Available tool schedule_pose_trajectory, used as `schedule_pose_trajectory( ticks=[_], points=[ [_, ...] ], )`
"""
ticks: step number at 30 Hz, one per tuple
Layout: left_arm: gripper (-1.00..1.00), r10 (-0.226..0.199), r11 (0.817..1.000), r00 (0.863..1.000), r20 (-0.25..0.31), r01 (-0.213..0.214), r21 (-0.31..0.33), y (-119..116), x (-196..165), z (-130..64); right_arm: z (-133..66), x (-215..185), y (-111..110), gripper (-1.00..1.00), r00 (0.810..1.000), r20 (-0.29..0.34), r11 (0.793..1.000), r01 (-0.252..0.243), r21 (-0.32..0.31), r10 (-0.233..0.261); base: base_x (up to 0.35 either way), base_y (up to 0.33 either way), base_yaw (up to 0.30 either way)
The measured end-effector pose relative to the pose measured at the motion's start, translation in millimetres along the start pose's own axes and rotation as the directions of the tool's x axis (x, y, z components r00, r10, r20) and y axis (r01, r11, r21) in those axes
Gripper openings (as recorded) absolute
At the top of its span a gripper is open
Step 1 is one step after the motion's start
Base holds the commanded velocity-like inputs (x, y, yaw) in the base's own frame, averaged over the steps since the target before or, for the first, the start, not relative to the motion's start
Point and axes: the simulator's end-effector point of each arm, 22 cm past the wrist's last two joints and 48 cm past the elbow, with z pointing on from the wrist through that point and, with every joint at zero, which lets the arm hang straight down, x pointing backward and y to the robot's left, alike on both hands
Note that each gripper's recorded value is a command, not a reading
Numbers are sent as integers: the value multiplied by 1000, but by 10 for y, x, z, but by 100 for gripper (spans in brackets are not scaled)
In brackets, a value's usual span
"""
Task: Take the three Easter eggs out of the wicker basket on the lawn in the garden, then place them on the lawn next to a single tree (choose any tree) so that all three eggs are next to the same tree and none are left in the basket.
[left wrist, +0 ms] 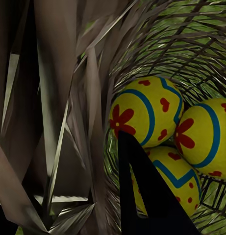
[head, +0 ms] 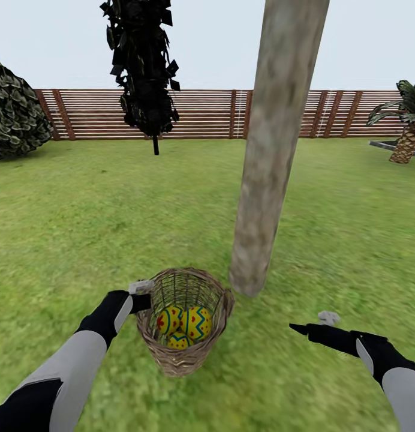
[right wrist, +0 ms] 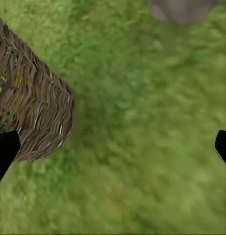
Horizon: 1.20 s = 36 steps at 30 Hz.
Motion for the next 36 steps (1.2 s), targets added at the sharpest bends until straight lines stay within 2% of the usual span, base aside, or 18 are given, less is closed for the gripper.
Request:
schedule_pose_trajectory(
  ticks=[16, 28, 36],
  points=[
    [-100, 2, 1000, 1000, 0, -2, 0, -5, 0, 0, 0, -7, 7, 100, 1000, 1, 1000, 1, -3, -1, 327, 0, 0],
    [-100, 0, 1000, 1000, 2, 0, 4, -18, -10, 1, 7, 32, 8, 100, 1000, -3, 1000, -10, -6, 10, 8, 0, 0],
    [-100, 0, 1000, 1000, 1, 0, 4, 5, 121, 125, 94, 157, -73, 100, 1000, -3, 1000, -8, -5, 8, 0, 0, 0]
  ],
)
